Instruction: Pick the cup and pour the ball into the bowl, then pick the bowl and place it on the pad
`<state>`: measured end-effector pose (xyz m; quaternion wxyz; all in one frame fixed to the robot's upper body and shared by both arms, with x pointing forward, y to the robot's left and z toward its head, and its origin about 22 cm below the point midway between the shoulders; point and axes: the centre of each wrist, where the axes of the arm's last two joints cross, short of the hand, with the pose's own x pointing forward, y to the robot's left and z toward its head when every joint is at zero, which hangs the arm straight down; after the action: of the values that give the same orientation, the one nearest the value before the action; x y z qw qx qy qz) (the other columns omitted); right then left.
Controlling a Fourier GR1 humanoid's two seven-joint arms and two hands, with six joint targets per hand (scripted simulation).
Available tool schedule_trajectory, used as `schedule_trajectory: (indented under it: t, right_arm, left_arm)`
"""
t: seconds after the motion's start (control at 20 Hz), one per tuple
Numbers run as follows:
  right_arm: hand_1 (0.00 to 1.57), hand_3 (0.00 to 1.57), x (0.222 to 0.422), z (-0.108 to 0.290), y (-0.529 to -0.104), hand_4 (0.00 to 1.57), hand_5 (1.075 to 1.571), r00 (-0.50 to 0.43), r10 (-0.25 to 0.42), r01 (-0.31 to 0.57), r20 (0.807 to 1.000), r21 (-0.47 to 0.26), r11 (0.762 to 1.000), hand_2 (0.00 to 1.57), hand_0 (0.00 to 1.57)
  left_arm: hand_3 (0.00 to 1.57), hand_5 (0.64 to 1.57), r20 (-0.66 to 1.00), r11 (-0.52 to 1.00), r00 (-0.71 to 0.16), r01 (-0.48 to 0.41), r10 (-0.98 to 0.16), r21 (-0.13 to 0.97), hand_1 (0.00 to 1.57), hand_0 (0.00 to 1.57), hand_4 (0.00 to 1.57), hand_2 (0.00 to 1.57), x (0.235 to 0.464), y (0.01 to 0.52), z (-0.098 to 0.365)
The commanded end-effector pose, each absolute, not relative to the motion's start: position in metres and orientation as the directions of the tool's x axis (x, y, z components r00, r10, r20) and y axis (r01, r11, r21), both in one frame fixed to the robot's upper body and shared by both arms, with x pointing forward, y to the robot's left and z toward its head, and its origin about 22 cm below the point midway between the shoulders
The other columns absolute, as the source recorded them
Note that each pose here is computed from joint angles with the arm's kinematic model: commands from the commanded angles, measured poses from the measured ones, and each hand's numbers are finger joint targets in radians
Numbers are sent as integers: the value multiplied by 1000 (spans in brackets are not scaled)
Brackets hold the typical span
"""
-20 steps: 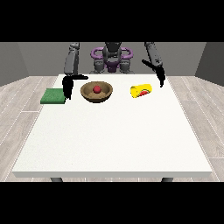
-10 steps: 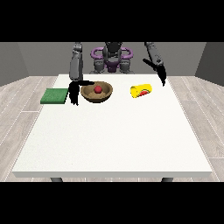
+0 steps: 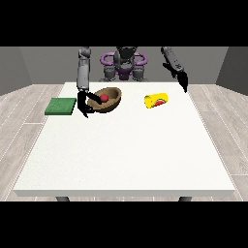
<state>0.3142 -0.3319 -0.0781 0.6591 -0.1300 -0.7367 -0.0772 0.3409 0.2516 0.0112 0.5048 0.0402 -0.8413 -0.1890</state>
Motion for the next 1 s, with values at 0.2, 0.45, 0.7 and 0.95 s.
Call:
schedule_trajectory:
  t: [0.2, 0.45, 0.7, 0.95]
  right_arm:
    - [1571, 1571, 263, -97, -392, 1298, 1568, 302, 513, 324, 804, -592, 738, 1571, 1571]
    - [1571, 1571, 274, -74, -408, 1199, 1571, 401, 462, 375, 791, -602, 705, 1571, 1571]
    - [1571, 1571, 300, -48, -404, 1158, 1570, 517, 435, 323, 737, -639, 698, 1571, 1571]
    - [1571, 1571, 317, 11, -433, 1308, 1554, 588, 627, 73, 511, -806, 588, 1571, 1571]
  left_arm:
    - [0, 716, 782, 901, -586, 191, -214, 389, 0, 0, 0, 0, 355, 220, 41]
    - [0, 713, 816, 896, -540, 231, -206, 379, 0, 0, 0, 0, 354, 207, 32]
    - [0, 712, 862, 909, -457, 225, -219, 350, 0, 0, 0, 0, 353, 220, 12]
    - [0, 726, 934, 943, -270, 174, -233, 285, 0, 0, 0, 0, 328, 255, -41]
